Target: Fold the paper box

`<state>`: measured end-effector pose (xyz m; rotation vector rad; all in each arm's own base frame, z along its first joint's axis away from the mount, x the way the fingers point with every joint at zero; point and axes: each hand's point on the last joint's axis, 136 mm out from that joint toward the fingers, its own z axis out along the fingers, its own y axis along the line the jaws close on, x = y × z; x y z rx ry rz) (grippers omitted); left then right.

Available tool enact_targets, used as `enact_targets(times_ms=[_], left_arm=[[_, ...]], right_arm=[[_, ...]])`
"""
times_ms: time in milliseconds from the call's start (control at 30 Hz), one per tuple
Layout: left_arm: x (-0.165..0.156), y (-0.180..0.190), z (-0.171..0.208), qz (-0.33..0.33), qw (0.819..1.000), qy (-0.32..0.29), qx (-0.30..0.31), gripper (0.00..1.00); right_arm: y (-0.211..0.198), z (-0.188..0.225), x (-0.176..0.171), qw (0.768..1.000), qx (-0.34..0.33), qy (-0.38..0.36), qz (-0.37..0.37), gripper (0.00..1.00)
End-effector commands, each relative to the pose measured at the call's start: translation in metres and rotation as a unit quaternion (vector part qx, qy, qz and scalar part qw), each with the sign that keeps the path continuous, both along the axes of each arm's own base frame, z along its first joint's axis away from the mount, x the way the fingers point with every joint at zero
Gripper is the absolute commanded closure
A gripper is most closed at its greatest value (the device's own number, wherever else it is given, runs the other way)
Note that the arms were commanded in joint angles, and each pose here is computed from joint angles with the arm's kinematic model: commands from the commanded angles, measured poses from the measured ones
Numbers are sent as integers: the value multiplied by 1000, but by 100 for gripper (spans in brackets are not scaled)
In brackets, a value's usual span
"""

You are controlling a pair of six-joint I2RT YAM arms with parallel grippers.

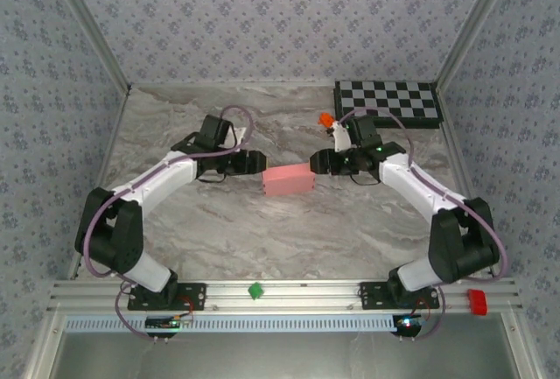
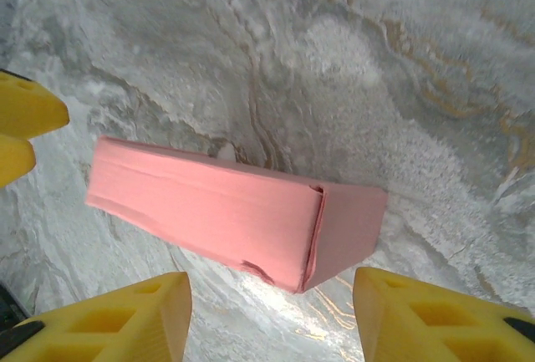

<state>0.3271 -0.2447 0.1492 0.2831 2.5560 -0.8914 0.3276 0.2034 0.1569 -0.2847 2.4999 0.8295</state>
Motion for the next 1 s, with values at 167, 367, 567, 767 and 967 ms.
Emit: enact_targets(times_ms=[167,367,567,767,967], left_arm=[[0,-25,38,-143,974,-129,118,19],[-6,-49,31,-254,933,-167,193,16],[-19,-68,16,-360,890,-184,213,15],[-27,-76,-4,-440,845,-207,225,18],[-27,-81,-18,-471,827,-212,224,23]], right_arm=[[-31,5,-9,999,-21,-20,-38,43],[-54,-3,-21,998,-24,-12,-63,43],[-71,-8,-29,996,-25,-3,-81,43],[-80,-12,-31,995,-23,1,-92,43],[-82,-15,-30,995,-22,2,-97,43]])
